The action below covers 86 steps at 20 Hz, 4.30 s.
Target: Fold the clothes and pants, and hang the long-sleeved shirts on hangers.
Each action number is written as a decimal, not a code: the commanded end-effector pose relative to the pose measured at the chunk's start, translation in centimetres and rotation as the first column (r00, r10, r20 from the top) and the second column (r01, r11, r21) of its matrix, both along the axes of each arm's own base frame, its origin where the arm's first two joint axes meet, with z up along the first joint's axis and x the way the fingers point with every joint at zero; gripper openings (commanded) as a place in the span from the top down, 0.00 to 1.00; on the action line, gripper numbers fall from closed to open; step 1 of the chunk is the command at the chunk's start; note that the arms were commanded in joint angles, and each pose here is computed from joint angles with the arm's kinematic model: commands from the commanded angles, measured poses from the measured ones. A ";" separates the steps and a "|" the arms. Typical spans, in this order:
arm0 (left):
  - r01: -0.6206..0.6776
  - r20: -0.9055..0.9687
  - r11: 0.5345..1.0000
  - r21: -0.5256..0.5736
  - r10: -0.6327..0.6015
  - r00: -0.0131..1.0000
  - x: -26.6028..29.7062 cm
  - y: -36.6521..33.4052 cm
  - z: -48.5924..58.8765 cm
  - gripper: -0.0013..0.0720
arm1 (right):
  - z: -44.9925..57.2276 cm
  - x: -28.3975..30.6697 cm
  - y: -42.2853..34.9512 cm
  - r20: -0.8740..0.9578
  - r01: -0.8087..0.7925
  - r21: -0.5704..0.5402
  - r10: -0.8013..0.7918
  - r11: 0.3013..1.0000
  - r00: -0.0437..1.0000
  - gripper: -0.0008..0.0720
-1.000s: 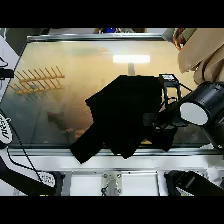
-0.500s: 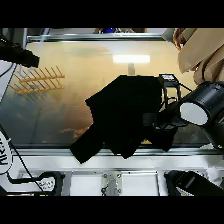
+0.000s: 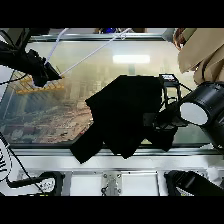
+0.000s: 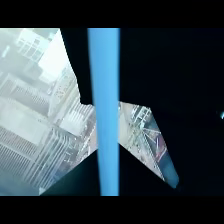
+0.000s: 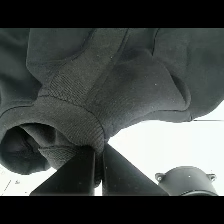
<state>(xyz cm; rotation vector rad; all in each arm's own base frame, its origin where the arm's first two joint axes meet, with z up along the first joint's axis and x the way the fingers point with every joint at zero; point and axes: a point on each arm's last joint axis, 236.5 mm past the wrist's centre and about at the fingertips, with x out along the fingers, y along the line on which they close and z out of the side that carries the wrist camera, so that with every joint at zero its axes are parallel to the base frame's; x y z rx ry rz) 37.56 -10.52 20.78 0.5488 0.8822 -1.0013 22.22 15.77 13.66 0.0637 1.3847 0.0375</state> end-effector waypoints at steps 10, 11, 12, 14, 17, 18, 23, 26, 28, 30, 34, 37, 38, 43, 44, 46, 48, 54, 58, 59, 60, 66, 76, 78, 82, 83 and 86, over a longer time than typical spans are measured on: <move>0.183 -0.156 0.970 -0.157 -0.208 0.966 -5.9 4.2 -9.3 0.96 | 0.0 -0.1 0.1 0.001 -0.035 -0.004 0.035 0.999 0.999 0.95; 0.170 -0.193 0.971 -0.170 -0.202 0.960 -6.6 4.7 -10.0 0.96 | 0.0 -0.1 0.1 0.000 -0.035 -0.004 0.035 0.999 0.999 0.95; 0.162 -0.205 0.970 -0.182 -0.198 0.959 -7.2 5.0 -10.7 0.96 | 0.0 -0.1 0.1 0.000 -0.035 -0.005 0.035 0.999 0.999 0.95; 0.208 -0.193 0.958 -0.197 -0.246 0.950 -8.5 4.9 -11.7 0.96 | 0.0 -0.1 0.1 0.000 -0.035 -0.004 0.035 0.999 0.999 0.95; 0.214 -0.203 0.954 -0.209 -0.256 0.945 -10.1 4.3 -12.5 0.96 | 0.0 -0.1 0.1 -0.001 -0.030 -0.002 0.030 1.000 1.000 0.95; 0.213 -0.206 0.954 -0.211 -0.256 0.944 -10.7 4.1 -12.6 0.96 | 0.0 -0.2 0.2 -0.004 -0.033 0.002 0.033 0.999 0.999 0.95; 0.255 -0.244 0.957 -0.135 -0.282 0.928 -14.9 3.4 -14.4 0.96 | 0.2 0.4 -0.1 0.013 -0.014 0.011 0.014 1.000 1.000 0.95; 0.330 -0.278 0.939 -0.095 -0.343 0.897 -17.5 2.1 -15.8 0.96 | 0.2 1.3 -1.5 0.008 0.048 0.014 -0.048 0.999 0.999 0.95; 0.376 -0.276 0.922 -0.094 -0.387 0.880 -18.3 1.1 -15.8 0.96 | 0.2 1.6 -2.0 0.002 0.076 0.023 -0.076 0.997 0.997 0.95; 0.417 -0.270 0.904 -0.094 -0.426 0.863 -18.8 0.2 -15.6 0.96 | 0.2 1.8 -2.5 0.002 0.086 0.021 -0.086 0.996 0.996 0.95; 0.447 -0.289 0.890 -0.091 -0.453 0.843 -19.4 -0.7 -15.7 0.96 | 0.2 2.0 -2.8 0.002 0.098 0.022 -0.098 0.995 0.995 0.95; 0.442 -0.285 0.893 -0.081 -0.446 0.849 -19.2 -1.2 -15.8 0.96 | 0.2 2.0 -2.8 0.002 0.098 0.022 -0.098 0.995 0.995 0.95; 0.422 -0.281 0.904 -0.072 -0.425 0.861 -18.7 -1.4 -15.9 0.96 | 0.2 2.0 -2.8 0.001 0.098 0.021 -0.098 0.995 0.995 0.95; 0.334 -0.229 0.941 -0.060 -0.339 0.913 -16.4 -2.1 -16.1 0.96 | 0.1 1.3 -3.2 -0.021 0.079 0.001 -0.079 0.997 0.997 0.95; 0.316 -0.223 0.947 -0.053 -0.319 0.921 -16.0 -2.0 -16.1 0.96 | 0.1 1.0 -3.4 -0.029 0.066 -0.007 -0.066 0.998 0.997 0.95; 0.317 -0.224 0.947 -0.053 -0.321 0.920 -16.1 -2.0 -16.1 0.96 | 0.3 0.8 -3.5 -0.032 0.067 -0.009 -0.067 0.998 0.997 0.95; 0.326 -0.226 0.944 -0.053 -0.330 0.917 -16.2 -2.2 -16.2 0.96 | 0.5 0.9 -3.6 -0.020 0.068 -0.004 -0.068 0.998 0.998 0.95; 0.396 -0.222 0.917 -0.051 -0.397 0.891 -17.2 -3.8 -16.2 0.96 | 1.0 2.5 -3.2 0.057 0.072 0.024 -0.073 0.997 0.996 0.95; 0.418 -0.222 0.907 -0.051 -0.419 0.881 -17.2 -4.6 -16.5 0.96 | 1.2 3.1 -2.8 0.084 0.068 0.042 -0.072 0.997 0.994 0.95; 0.417 -0.240 0.907 -0.058 -0.419 0.876 -17.2 -4.6 -16.9 0.96 | 1.3 3.1 -2.8 0.085 0.068 0.043 -0.072 0.997 0.994 0.95; 0.416 -0.257 0.907 -0.065 -0.418 0.871 -17.1 -4.6 -17.3 0.96 | 1.3 3.1 -2.8 0.087 0.067 0.045 -0.071 0.997 0.994 0.95; 0.400 -0.279 0.899 -0.179 -0.436 0.856 -15.7 -6.5 -18.9 0.96 | 2.2 3.4 -1.9 0.137 -0.003 0.080 -0.008 0.997 0.990 0.95; 0.435 -0.272 0.879 -0.193 -0.474 0.837 -15.5 -6.6 -19.8 0.96 | 5.0 6.3 5.3 0.303 -0.184 0.322 0.083 0.929 0.949 0.95; 0.435 -0.272 0.879 -0.193 -0.474 0.837 -15.5 -6.6 -19.9 0.96 | 5.4 6.5 7.4 0.324 -0.233 0.370 0.110 0.899 0.940 0.95; 0.432 -0.268 0.881 -0.190 -0.470 0.841 -15.3 -6.6 -19.9 0.96 | 5.7 5.9 12.0 0.373 -0.335 0.407 0.180 0.850 0.910 0.95; 0.432 -0.268 0.881 -0.190 -0.470 0.841 -15.3 -6.6 -19.9 0.96 | 5.7 5.6 13.1 0.388 -0.358 0.413 0.194 0.837 0.901 0.95; 0.432 -0.268 0.881 -0.190 -0.470 0.841 -15.3 -6.6 -19.9 0.96 | 5.7 5.3 16.6 0.423 -0.414 0.434 0.225 0.800 0.878 0.95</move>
